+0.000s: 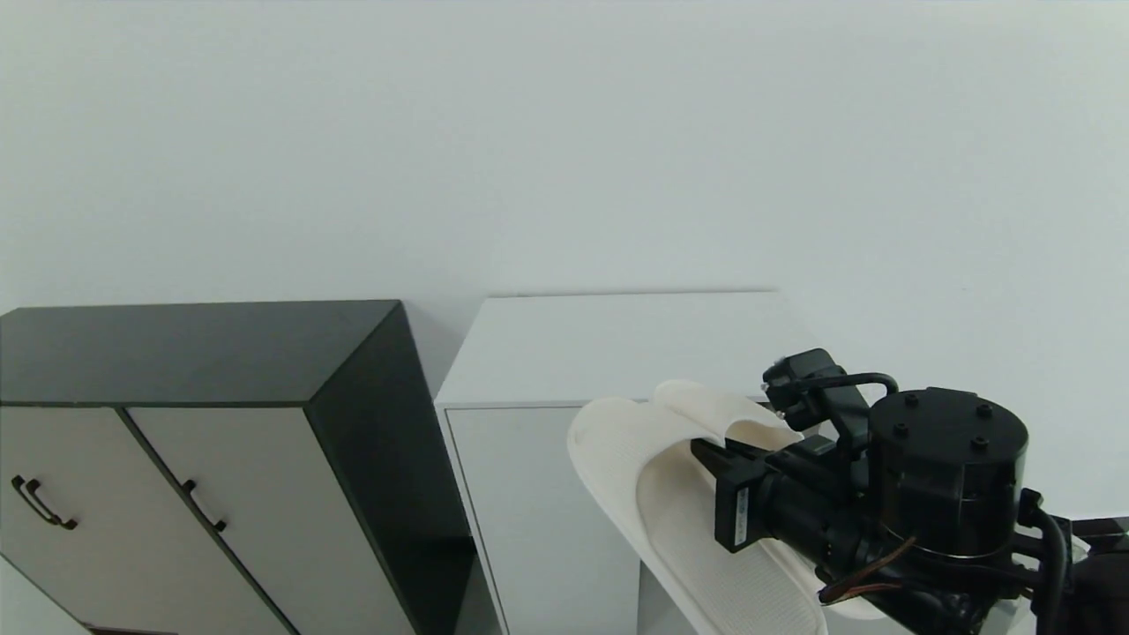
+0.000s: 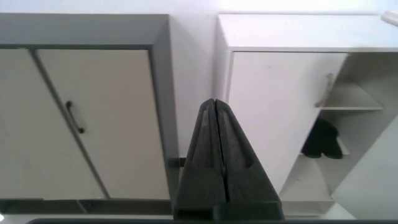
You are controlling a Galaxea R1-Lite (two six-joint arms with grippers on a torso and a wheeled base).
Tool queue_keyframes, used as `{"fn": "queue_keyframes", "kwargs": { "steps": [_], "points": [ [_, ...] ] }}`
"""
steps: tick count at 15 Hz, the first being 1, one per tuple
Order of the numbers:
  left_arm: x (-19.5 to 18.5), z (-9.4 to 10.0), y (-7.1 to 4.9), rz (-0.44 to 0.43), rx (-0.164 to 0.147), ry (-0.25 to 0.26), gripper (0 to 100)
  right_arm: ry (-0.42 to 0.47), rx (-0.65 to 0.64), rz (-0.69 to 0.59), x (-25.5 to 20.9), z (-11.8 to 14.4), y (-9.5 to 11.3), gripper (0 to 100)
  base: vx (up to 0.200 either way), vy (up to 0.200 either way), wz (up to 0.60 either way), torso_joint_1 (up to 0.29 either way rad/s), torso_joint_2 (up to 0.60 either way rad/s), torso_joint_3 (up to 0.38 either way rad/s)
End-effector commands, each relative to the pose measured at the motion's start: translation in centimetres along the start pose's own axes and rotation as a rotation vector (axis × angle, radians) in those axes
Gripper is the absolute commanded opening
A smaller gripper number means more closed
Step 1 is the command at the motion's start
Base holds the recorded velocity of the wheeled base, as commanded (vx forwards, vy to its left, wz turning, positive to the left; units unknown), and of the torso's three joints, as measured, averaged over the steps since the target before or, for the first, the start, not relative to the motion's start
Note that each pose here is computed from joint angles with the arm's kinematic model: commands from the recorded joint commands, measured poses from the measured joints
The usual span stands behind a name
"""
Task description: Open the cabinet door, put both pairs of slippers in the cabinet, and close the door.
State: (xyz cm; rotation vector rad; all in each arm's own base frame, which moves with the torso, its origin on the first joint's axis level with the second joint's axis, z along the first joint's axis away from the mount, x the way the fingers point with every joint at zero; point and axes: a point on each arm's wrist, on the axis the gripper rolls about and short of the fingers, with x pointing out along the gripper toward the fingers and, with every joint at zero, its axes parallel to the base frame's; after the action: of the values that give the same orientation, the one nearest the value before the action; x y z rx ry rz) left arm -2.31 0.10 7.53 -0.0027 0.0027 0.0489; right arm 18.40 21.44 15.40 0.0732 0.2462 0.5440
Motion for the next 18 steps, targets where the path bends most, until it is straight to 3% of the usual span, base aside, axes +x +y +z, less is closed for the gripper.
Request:
{"fn": "queue_keyframes", "kwargs": {
  "steps": [1,4,18],
  "points": [
    [0.0,0.0,0.0,0.0,0.0,0.002,0,0.002,-0.001,-0.001,0.0,0.0,0.0,0,0.0,-0.2,0.0,0.002,0.0,0.002],
    [0.0,0.0,0.0,0.0,0.0,0.002,0,0.012,-0.006,-0.003,0.0,-0.3,-0.1,0,0.0,-0.2,0.0,0.001,0.0,0.001],
    [0.0,0.0,0.0,0.0,-0.002,0.002,0,-0.001,-0.062,0.009,-0.3,-1.7,-0.5,0,0.0,0.0,0.0,0.0,0.0,0.0]
  ]
}}
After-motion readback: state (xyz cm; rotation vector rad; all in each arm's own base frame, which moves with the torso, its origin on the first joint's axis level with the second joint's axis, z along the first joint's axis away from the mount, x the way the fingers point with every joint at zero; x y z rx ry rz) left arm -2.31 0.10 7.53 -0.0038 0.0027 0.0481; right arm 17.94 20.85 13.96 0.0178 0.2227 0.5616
